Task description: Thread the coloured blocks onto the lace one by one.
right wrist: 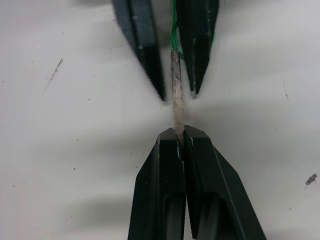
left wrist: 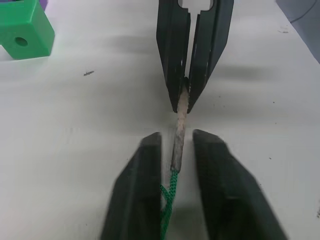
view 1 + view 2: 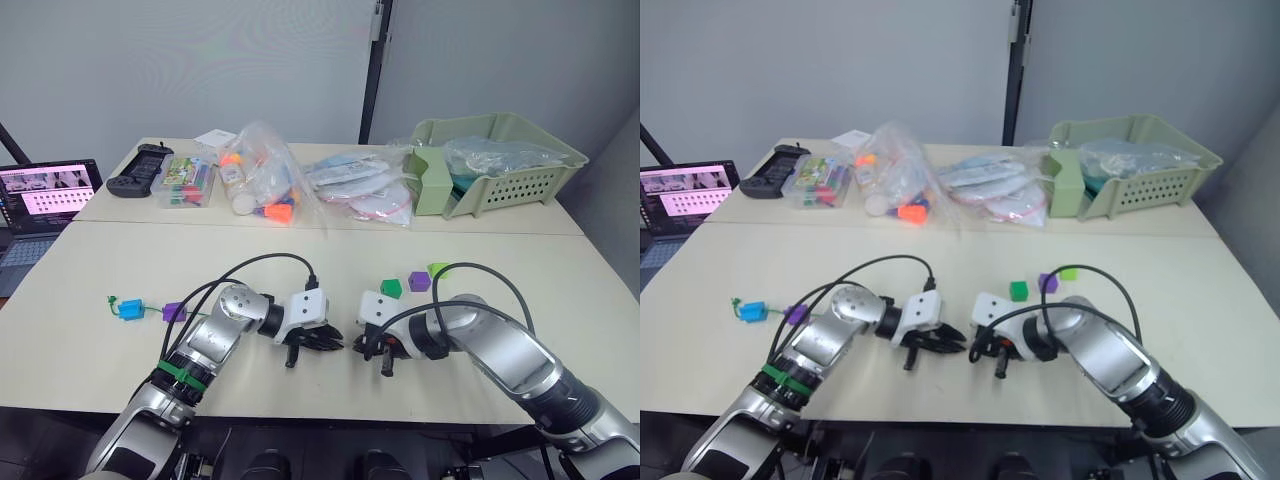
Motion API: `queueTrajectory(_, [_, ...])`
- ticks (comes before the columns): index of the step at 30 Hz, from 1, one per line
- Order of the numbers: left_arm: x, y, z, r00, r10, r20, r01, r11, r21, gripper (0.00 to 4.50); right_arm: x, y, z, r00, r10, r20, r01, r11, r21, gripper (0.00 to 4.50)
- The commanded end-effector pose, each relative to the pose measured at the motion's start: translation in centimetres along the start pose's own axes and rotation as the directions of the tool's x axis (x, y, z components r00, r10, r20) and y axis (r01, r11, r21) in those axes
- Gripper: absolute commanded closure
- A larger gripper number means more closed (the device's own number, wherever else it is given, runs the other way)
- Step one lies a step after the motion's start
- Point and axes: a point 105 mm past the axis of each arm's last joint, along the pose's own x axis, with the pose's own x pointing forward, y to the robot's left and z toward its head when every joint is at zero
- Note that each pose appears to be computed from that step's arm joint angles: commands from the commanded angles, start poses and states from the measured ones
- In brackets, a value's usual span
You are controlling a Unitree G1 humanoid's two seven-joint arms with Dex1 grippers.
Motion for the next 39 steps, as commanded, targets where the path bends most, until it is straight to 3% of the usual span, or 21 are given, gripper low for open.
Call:
queueTrajectory(1, [-0.6, 0.8, 1.3, 0.999, 0.035, 0.039, -0.036, 0.999, 0.022, 4.47, -0.8, -0.2, 0.9, 0.999, -0.017, 0.029, 0.018, 1.000, -0.024, 4.50])
queueTrajectory(14, [-0.9, 0.8, 1.6, 0.998, 0.034, 0.053, -0.035, 0.999, 0.005, 4.47, -1.0, 0.2, 0.8, 0.999, -0.012, 0.049, 0.013, 0.999, -0.033, 4.50])
queueTrajectory(19, [-1.2, 0.7, 1.4, 0.999, 0.033, 0.041, -0.033, 0.999, 0.007, 4.50, -3.0, -0.2, 1.7, 0.979, -0.117, 0.168, 0.111, 0.993, 0.049, 2.81])
queueTrajectory(22, [-1.4, 0.6, 1.3, 0.999, 0.032, 0.036, -0.033, 0.999, 0.011, 4.50, -5.2, -1.0, 0.8, 0.948, -0.247, 0.201, 0.213, 0.961, 0.176, 1.80])
queueTrajectory(23, [-1.5, 0.5, 1.4, 0.999, 0.032, 0.036, -0.033, 0.999, 0.013, 4.50, -6.2, -1.4, 0.1, 0.927, -0.313, 0.207, 0.262, 0.935, 0.240, 1.46])
queueTrajectory(27, [-1.8, 0.5, 1.6, 0.999, 0.037, 0.037, -0.037, 0.999, 0.014, 4.50, -9.5, -3.4, -3.3, 0.758, -0.636, 0.144, 0.507, 0.713, 0.485, 0.10])
queueTrajectory(31, [-1.9, 0.4, 1.4, 0.999, 0.041, 0.032, -0.042, 0.999, 0.011, 4.50, -10.7, -4.9, -5.5, 0.587, -0.809, 0.019, 0.662, 0.494, 0.563, 0.10])
queueTrajectory(35, [-1.8, 0.2, 1.4, 0.999, 0.044, 0.032, -0.044, 0.999, 0.008, 4.50, -11.1, -7.0, -6.4, 0.422, -0.904, -0.069, 0.726, 0.291, 0.624, 0.10])
queueTrajectory(39, [-1.6, 0.1, 1.4, 0.998, 0.047, 0.037, -0.047, 0.999, 0.004, 4.50, -11.3, -9.3, -7.0, 0.372, -0.923, -0.099, 0.735, 0.228, 0.638, 0.10])
